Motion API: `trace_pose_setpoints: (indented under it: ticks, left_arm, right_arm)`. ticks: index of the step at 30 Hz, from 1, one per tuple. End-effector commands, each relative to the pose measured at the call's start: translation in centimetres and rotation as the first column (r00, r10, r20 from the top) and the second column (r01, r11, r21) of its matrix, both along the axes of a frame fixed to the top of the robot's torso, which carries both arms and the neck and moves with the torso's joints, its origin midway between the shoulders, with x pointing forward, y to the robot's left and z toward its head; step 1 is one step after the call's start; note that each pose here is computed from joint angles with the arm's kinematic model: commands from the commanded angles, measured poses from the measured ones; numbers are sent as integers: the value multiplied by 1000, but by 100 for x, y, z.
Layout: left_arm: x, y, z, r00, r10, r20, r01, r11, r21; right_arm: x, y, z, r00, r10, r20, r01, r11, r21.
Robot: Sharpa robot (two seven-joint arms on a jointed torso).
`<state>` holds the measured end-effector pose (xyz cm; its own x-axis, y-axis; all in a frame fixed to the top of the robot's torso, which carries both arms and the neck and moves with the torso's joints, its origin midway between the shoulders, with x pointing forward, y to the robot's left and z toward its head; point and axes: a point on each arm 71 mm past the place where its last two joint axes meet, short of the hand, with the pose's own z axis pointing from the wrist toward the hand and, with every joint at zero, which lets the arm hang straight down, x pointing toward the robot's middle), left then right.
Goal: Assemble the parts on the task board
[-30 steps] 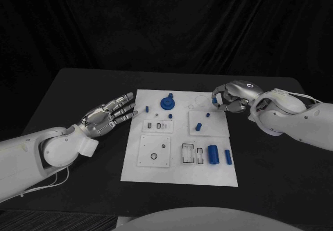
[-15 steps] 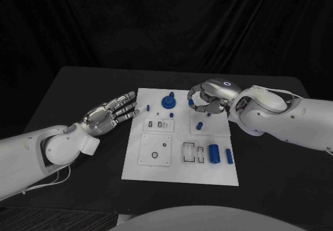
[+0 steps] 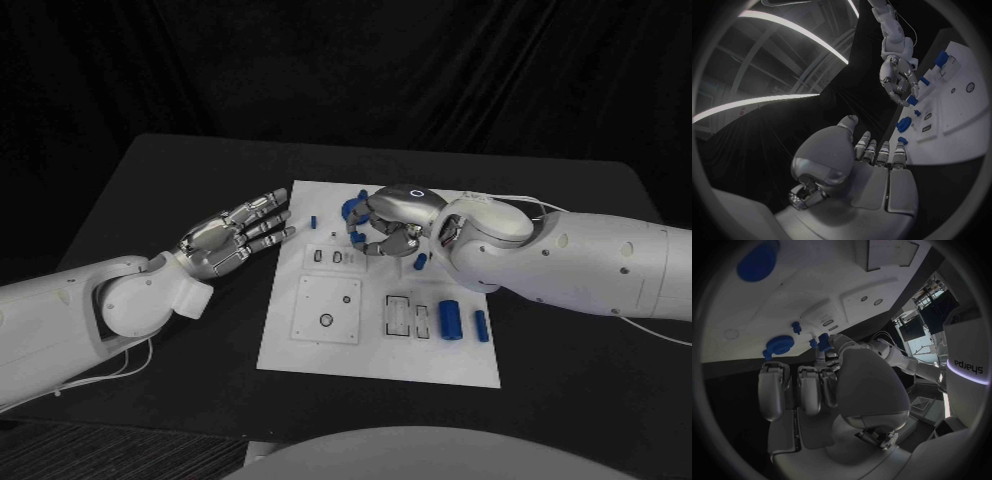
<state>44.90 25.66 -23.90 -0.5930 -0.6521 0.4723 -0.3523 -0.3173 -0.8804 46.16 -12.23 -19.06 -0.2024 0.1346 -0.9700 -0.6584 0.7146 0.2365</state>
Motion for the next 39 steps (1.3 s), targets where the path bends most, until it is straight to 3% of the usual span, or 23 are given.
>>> trace_pose_setpoints:
  ticks: [1, 12, 39]
  left_arm:
    - [-4, -17, 2, 1000, -3, 1, 3, 1000, -5]
    - [3, -42, 0, 1000, -11, 1, 11, 1000, -9]
    - [8, -53, -5, 1000, -24, -2, 24, 1000, -11]
  right_arm:
    - [-8, 59, -76, 999, -3, -41, 2, 999, -41]
    - [-18, 127, -134, 998, 1, -62, -5, 998, -55]
    - [7, 3, -162, 998, -42, -56, 39, 998, -52]
